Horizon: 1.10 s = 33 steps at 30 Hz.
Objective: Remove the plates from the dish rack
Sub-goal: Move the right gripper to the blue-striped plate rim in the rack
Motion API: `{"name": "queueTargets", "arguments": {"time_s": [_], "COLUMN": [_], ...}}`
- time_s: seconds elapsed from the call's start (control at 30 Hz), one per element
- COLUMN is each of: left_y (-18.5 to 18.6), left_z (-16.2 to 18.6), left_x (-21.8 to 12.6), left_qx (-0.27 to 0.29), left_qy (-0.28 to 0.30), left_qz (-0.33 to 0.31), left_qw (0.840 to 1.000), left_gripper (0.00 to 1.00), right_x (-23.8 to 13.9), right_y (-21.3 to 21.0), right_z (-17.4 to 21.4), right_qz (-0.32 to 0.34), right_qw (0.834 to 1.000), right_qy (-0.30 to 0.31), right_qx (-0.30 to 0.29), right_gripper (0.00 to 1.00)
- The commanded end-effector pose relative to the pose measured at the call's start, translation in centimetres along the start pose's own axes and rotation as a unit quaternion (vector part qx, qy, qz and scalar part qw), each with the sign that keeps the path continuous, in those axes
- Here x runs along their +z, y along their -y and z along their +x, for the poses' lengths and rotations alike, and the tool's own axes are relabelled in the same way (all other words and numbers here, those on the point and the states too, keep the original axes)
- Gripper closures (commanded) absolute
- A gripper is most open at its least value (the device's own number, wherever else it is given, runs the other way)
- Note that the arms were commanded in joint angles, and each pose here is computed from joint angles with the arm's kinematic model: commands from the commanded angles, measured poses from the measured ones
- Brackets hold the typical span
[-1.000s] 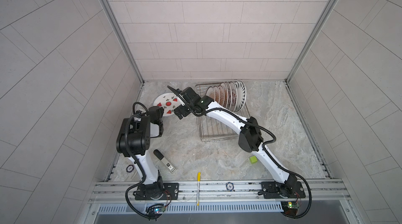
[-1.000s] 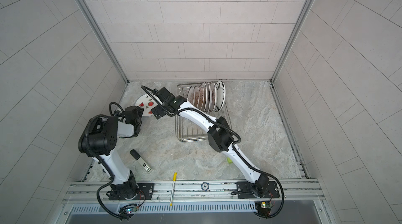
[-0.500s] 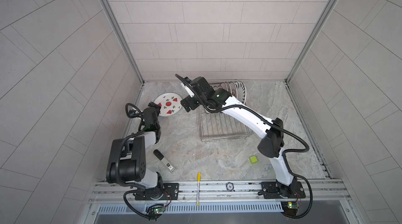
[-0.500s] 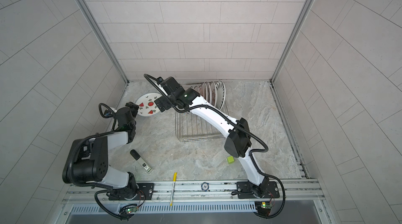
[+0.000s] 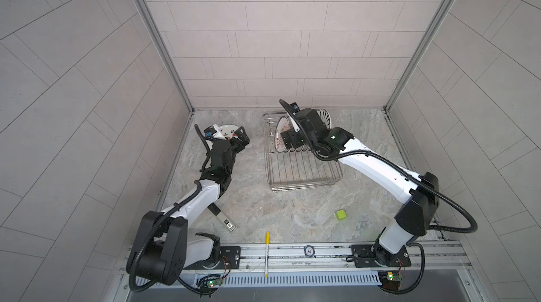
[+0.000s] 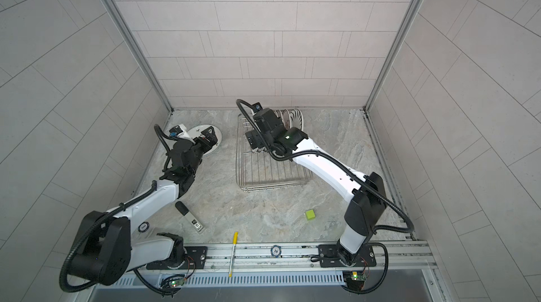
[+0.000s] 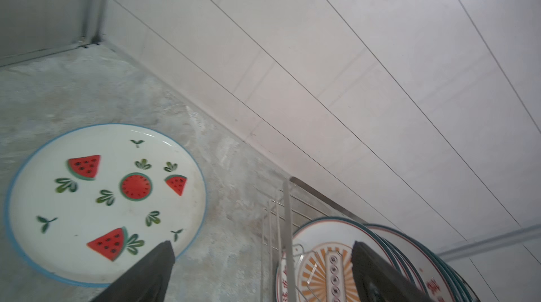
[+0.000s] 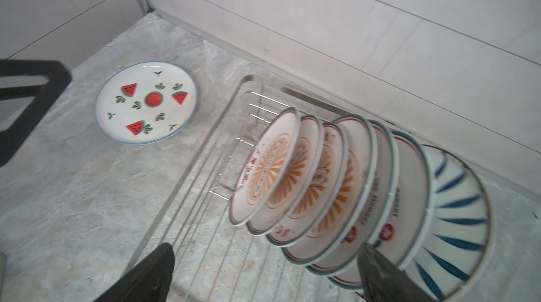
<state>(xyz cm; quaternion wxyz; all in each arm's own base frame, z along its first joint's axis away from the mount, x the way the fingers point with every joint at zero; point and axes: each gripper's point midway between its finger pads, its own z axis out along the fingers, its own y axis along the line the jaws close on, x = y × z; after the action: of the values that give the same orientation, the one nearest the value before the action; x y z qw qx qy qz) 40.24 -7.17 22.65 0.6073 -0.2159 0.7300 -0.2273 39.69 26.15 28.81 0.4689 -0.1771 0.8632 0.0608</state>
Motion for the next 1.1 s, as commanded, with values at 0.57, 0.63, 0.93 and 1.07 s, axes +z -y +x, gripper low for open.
{"name": "queueTargets", "arguments": {"time_s": [0.57, 0.63, 0.93, 1.07], "left_y": [14.7, 15.3, 16.8, 16.9], "left_z": [6.4, 7.0, 8.6, 9.4], "left_x": [-3.3, -3.4, -4.0, -4.3], "left_qx": [0.1, 0.109, 0.109, 0.122], "left_qy": [-0.11, -0.111, -0.135, -0.134], "left_qz": [0.256, 0.26, 0.287, 0.285], "left_qw": [0.955, 0.953, 0.942, 0.941], "left_gripper": [0.0, 0.0, 0.0, 0.0], "right_x": [0.8, 1.2, 5.0, 6.4], "right_y": [14.3, 15.1, 16.2, 16.2], "right_z": [3.7, 3.8, 3.9, 4.4], "right_qz": [0.141, 0.163, 0.162, 0.166], "right_qw": [0.982, 0.978, 0.973, 0.971], "right_qy": [-0.017, -0.025, -0.05, -0.066], "right_qx": [0.127, 0.129, 0.156, 0.157], "right_gripper": [0.1, 0.15, 0.44, 0.49]}}
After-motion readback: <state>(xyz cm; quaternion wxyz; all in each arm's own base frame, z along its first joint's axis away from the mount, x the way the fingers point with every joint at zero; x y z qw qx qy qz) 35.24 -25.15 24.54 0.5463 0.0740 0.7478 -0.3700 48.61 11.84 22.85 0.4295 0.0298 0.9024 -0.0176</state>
